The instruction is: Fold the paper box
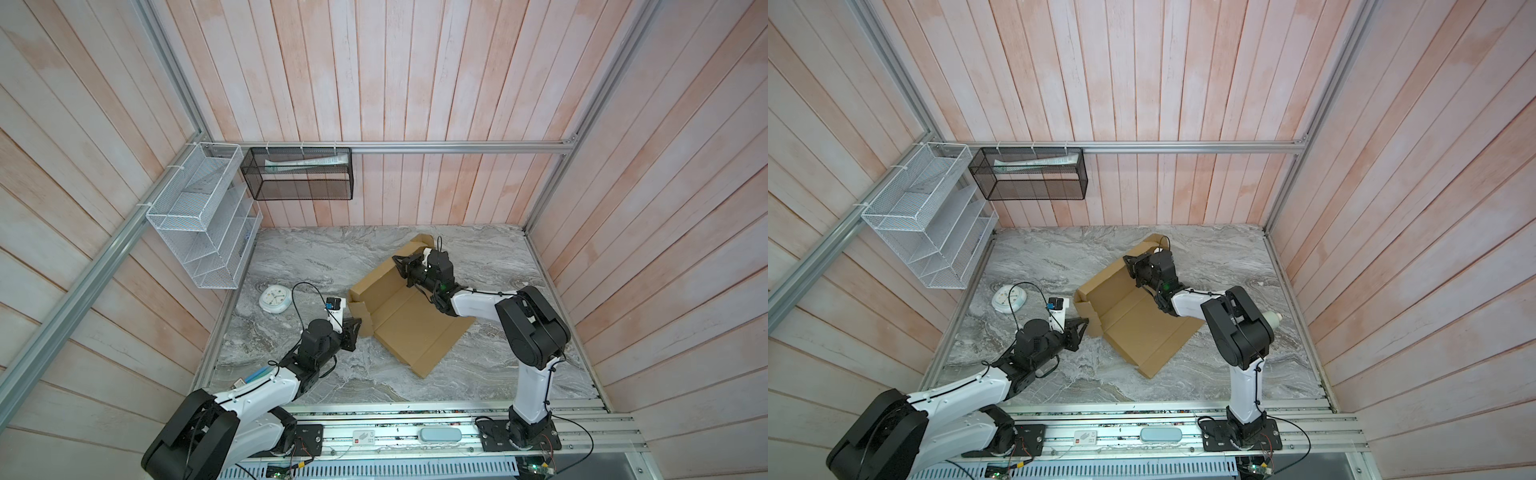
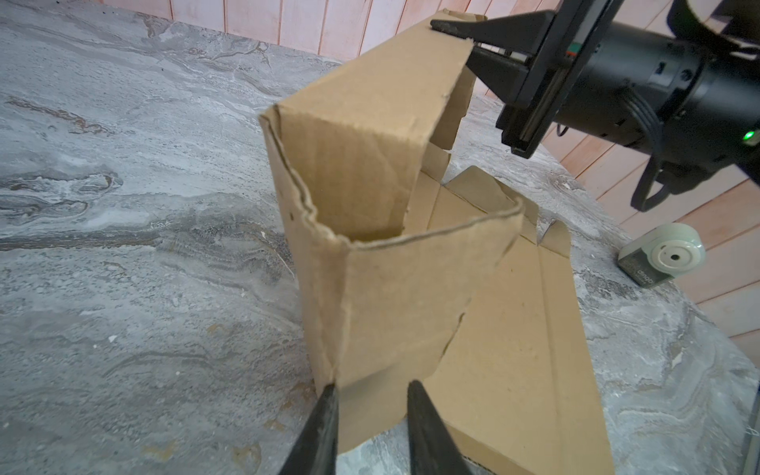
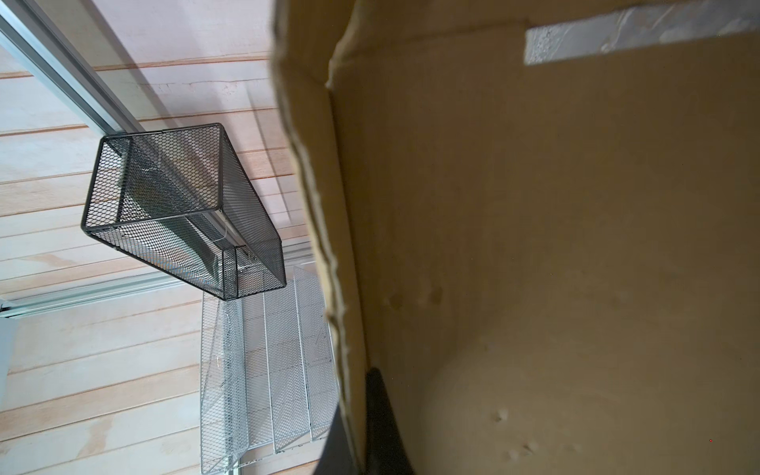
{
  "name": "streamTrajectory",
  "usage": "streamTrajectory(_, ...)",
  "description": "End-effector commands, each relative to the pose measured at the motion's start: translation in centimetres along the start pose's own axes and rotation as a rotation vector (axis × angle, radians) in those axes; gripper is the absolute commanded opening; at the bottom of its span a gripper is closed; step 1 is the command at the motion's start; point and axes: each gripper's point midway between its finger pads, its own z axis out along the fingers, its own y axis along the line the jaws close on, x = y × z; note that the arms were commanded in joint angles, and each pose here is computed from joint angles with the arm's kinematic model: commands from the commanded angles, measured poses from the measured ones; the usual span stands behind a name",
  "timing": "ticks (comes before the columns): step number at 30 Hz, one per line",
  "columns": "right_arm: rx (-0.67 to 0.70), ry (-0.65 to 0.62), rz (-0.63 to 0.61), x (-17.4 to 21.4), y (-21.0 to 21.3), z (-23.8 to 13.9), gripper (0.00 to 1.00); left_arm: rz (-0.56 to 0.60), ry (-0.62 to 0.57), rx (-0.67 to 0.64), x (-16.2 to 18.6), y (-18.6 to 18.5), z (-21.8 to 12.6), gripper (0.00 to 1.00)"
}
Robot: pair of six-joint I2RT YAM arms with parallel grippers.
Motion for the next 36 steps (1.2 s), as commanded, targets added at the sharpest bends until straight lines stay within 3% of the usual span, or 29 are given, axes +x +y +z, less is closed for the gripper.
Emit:
streamTrajectory(1, 0.004, 0.038, 0.018, 1.2, -0.2, 0.7, 0.0, 0.016, -0.053, 0.004, -2.2, -0.7, 0.4, 0.3)
streamTrajectory(18, -0.003, 0.045, 0.02, 1.7, -0.1, 0.6, 0.0, 0.014, -0.041, -0.122, -2.3, -0.2, 2.5, 0.35)
streamTrajectory(36, 0.004, 0.046, 0.02, 1.8, -0.6, 0.0, 0.0, 0.013, -0.045, -0.268, -2.1, 2.0, 3.0, 0.27)
